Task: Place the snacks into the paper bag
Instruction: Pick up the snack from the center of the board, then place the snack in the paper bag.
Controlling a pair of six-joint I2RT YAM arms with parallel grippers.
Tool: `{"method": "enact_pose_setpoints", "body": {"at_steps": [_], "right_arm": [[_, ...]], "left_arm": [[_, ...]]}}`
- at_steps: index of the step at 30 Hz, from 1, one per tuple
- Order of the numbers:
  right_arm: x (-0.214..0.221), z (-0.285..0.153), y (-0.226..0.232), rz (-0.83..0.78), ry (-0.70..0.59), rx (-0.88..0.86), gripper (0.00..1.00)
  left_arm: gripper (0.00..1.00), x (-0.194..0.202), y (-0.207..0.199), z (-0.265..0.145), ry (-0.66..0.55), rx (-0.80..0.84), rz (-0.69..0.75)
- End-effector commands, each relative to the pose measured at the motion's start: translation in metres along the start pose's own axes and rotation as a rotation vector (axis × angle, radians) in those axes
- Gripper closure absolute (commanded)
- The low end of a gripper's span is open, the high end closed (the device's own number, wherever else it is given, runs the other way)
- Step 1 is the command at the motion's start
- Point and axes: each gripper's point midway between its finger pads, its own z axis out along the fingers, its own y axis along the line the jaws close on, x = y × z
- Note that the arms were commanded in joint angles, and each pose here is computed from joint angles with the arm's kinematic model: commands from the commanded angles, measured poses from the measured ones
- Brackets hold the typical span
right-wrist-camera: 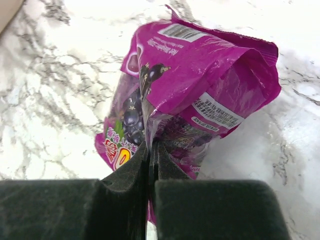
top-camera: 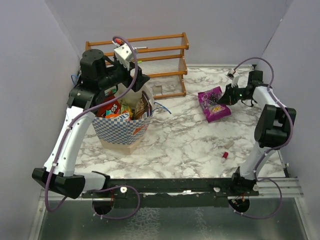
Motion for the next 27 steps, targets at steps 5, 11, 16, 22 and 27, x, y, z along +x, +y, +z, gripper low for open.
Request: {"method": "enact_pose_setpoints", "body": {"at_steps": [5,11,16,22,27], "right_arm": [[-0.043,-0.044,0.077,-0.198,-0.149,-0.135,0.99],[-0.055,-0.073,0.114,-0.344,-0.208,-0.144,0.99],[-0.07,-0.101,0.155,-0.451,-0.289,-0.172,0.99],[-0.079,-0.128,0.2,-0.536,-0.358,-0.225,0.99],[-0.08,-0.145,0.23,-0.59,-0.401,-0.262,0.99]], "left_arm": [[0.27,-0.03,-0.037,0.014,-0.087,0.138,-0.017],[0.29,-0.029,-0.068,0.034,-0.069,0.213,-0.007],[0.29,-0.018,-0.101,0.058,-0.035,0.308,-0.035],[0.28,-0.002,-0.133,0.088,0.003,0.43,-0.074],[0.26,0.007,-0.143,0.108,0.028,0.503,-0.108]]}}
